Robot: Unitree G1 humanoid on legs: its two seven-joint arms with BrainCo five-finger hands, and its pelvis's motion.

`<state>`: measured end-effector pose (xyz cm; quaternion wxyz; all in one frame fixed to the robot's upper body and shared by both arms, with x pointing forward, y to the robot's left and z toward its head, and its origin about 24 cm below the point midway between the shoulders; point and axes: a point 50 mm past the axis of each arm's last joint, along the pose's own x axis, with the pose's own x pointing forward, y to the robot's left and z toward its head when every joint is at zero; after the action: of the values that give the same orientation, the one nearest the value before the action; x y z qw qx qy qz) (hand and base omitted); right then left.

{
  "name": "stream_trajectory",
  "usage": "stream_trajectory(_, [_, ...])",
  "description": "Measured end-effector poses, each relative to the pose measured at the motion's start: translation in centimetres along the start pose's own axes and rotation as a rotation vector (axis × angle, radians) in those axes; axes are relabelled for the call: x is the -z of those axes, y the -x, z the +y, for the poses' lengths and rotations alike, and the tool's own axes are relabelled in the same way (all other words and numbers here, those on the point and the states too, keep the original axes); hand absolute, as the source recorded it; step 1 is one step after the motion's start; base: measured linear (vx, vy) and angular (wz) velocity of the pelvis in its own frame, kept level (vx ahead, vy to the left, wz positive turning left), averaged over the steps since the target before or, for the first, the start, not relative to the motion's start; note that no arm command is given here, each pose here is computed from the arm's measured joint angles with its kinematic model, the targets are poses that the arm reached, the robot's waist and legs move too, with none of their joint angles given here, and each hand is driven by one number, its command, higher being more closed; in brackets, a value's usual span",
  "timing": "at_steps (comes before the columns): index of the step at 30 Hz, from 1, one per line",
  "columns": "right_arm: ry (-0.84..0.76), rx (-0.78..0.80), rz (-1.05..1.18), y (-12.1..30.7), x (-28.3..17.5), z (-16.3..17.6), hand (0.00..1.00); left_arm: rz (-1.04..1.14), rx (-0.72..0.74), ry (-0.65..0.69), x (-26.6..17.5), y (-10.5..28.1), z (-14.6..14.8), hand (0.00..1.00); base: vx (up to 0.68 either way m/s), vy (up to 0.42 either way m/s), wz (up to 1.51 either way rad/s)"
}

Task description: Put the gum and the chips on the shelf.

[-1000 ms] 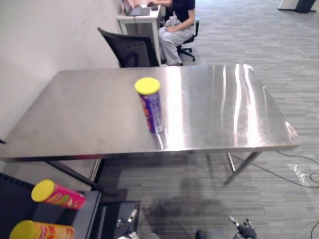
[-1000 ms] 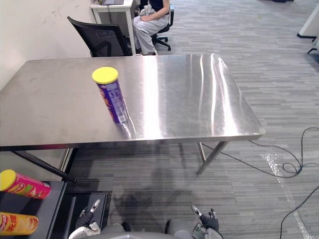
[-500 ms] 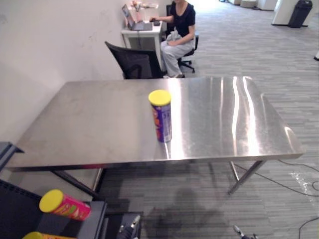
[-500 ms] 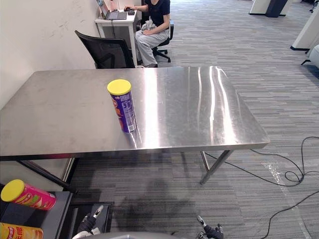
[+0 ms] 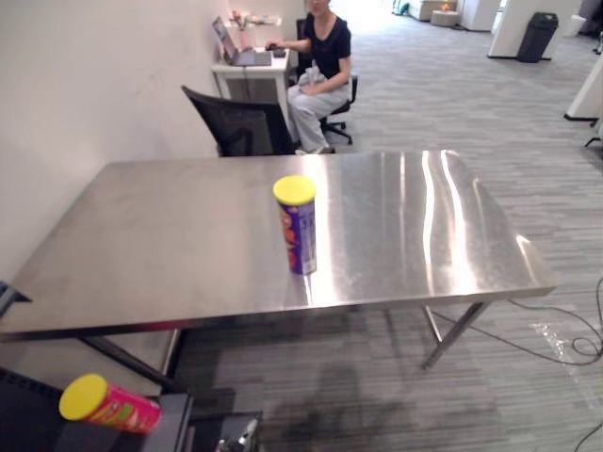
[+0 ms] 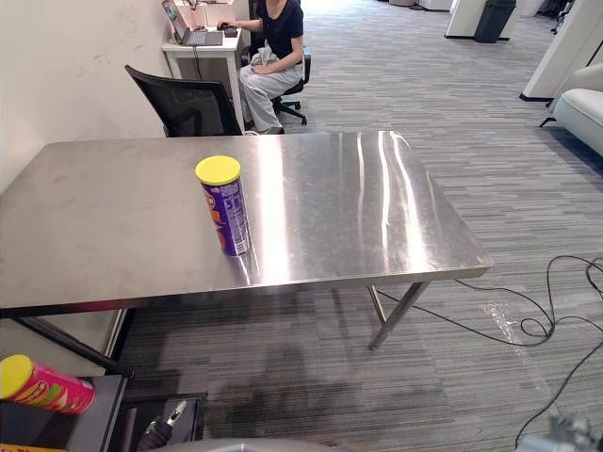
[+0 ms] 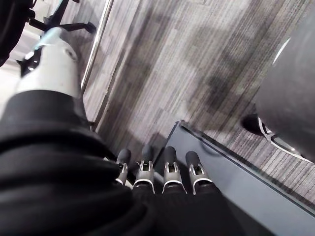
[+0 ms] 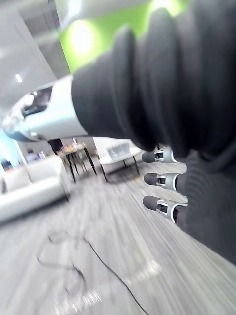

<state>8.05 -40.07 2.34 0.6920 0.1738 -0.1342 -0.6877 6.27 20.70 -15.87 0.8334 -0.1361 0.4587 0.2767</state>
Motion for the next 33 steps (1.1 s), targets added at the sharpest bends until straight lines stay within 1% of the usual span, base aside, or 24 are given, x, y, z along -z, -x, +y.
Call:
stream_trajectory(1, [-0.028,-0.049,-0.046,0.2,-1.0,1.5,0.0,-0.003,0.012,-0.009,-0.1,0.0,-0.2,0.0,0.08,0.02,-0.01])
stream_trajectory(2, [-0.063,-0.13,-0.103,0.9,-2.3,3.7,0.0,-0.007,0.023,-0.024,-0.3,0.0,-0.4,0.0,0.08,0.025,-0.02])
stream_trajectory(3, [-0.071,-0.227,-0.157,2.0,-3.5,6.0,0.0,-0.007,0.037,-0.053,-0.3,0.0,-0.7,0.0,0.05,0.023,-0.01])
stream_trajectory(4, [-0.071,-0.275,-0.182,2.6,-4.0,7.0,0.0,-0.01,0.041,-0.06,-0.4,0.0,-0.8,0.0,0.04,0.034,0.0])
stream_trajectory(5, [-0.067,-0.38,-0.241,4.2,-5.2,9.0,0.0,-0.017,0.053,-0.077,-0.5,0.0,-1.0,0.0,0.02,0.031,0.02])
stream_trajectory(7, [-0.063,-0.483,-0.272,5.8,-5.8,10.7,0.0,-0.02,0.054,-0.084,-0.5,0.0,-1.0,0.0,0.01,0.016,0.01])
stream_trajectory(8, [-0.046,-0.582,-0.29,7.2,-6.0,11.9,0.0,-0.022,0.049,-0.086,-0.5,0.0,-0.8,0.0,0.0,0.0,0.0])
stream_trajectory(9, [-0.045,-0.641,-0.291,8.0,-6.0,12.5,0.0,-0.022,0.045,-0.089,-0.5,0.0,-0.6,0.0,0.0,0.0,0.0])
stream_trajectory(10, [-0.06,-0.758,-0.278,9.5,-6.1,13.5,0.0,-0.025,0.042,-0.096,-0.6,0.0,-0.5,0.0,0.0,0.0,0.0])
stream_trajectory(11, [-0.07,-0.913,-0.25,11.4,-5.8,14.8,0.0,-0.031,0.045,-0.125,-0.7,0.0,-0.4,0.0,0.0,0.0,0.0])
stream_trajectory(12, [-0.07,-0.975,-0.235,12.1,-5.5,15.3,0.0,-0.03,0.044,-0.132,-0.7,0.0,-0.4,0.0,0.0,0.0,0.0])
stream_trajectory(14, [-0.037,-1.189,-0.185,14.1,-4.4,16.9,0.0,-0.03,0.041,-0.158,-0.7,-0.1,-0.1,0.0,-0.01,0.031,0.04])
stream_trajectory(15, [-0.025,-1.241,-0.173,14.5,-4.2,17.2,0.0,-0.031,0.043,-0.169,-0.7,-0.1,-0.1,0.0,0.0,0.029,0.18])
stream_trajectory(17, [0.027,-1.444,-0.111,15.9,-2.9,18.3,0.0,-0.028,0.056,-0.205,-0.8,-0.2,-0.3,0.0,0.01,0.043,0.16])
stream_trajectory(18, [0.039,-1.49,-0.089,16.2,-2.5,18.6,0.0,-0.027,0.058,-0.212,-0.9,-0.3,-0.3,0.0,0.01,0.051,0.1])
stream_trajectory(20, [0.083,-1.642,-0.025,17.7,-1.2,19.1,0.0,-0.028,0.06,-0.222,-1.0,-0.3,-0.3,0.0,0.01,0.026,0.13])
stream_trajectory(23, [0.128,-1.769,0.027,19.1,0.0,19.5,0.0,-0.03,0.067,-0.244,-1.0,-0.3,-0.3,0.0,0.01,0.012,0.15])
stream_trajectory(27, [0.176,-1.814,0.082,19.9,1.3,20.4,0.0,-0.035,0.072,-0.253,-1.1,-0.4,-0.3,0.0,-0.04,0.009,0.17])
stream_trajectory(30, [0.207,-1.816,0.093,19.9,1.9,21.1,0.0,-0.038,0.074,-0.254,-1.2,-0.4,-0.4,0.0,-0.05,0.015,0.22])
stream_trajectory(33, [0.2,-1.82,0.085,20.6,2.0,22.4,0.0,-0.044,0.076,-0.255,-1.5,-0.5,-0.4,0.0,-0.04,0.01,0.03])
